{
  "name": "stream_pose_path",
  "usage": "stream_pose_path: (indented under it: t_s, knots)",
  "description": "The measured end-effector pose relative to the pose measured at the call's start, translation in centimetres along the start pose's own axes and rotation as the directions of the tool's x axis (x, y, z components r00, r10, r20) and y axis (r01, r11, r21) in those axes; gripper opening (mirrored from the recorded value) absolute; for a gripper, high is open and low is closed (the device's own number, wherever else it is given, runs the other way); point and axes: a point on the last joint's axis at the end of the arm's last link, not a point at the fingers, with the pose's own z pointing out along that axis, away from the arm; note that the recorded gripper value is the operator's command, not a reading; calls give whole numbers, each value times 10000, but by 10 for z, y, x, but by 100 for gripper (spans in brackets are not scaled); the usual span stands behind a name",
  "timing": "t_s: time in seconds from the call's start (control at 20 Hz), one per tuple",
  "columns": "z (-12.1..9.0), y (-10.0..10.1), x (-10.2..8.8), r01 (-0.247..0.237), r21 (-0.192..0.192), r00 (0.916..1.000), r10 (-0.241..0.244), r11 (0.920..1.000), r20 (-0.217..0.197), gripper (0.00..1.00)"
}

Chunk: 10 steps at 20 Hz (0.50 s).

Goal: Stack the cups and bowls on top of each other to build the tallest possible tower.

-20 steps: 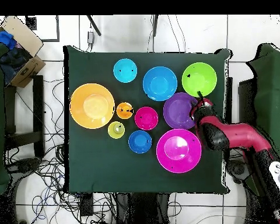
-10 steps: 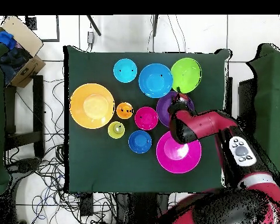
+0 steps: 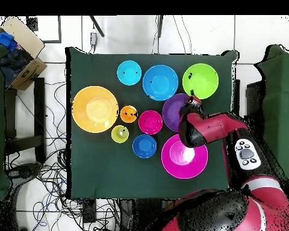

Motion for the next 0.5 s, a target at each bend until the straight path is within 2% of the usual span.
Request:
stream_pose_path:
  t_s: [0.2, 0.5]
  knots:
    - [-3, -6, 22, 7, 87, 9993, -4, 10000, -364, 100]
    - [-5, -10, 41, -174, 161, 9984, 183, 9997, -537, 100]
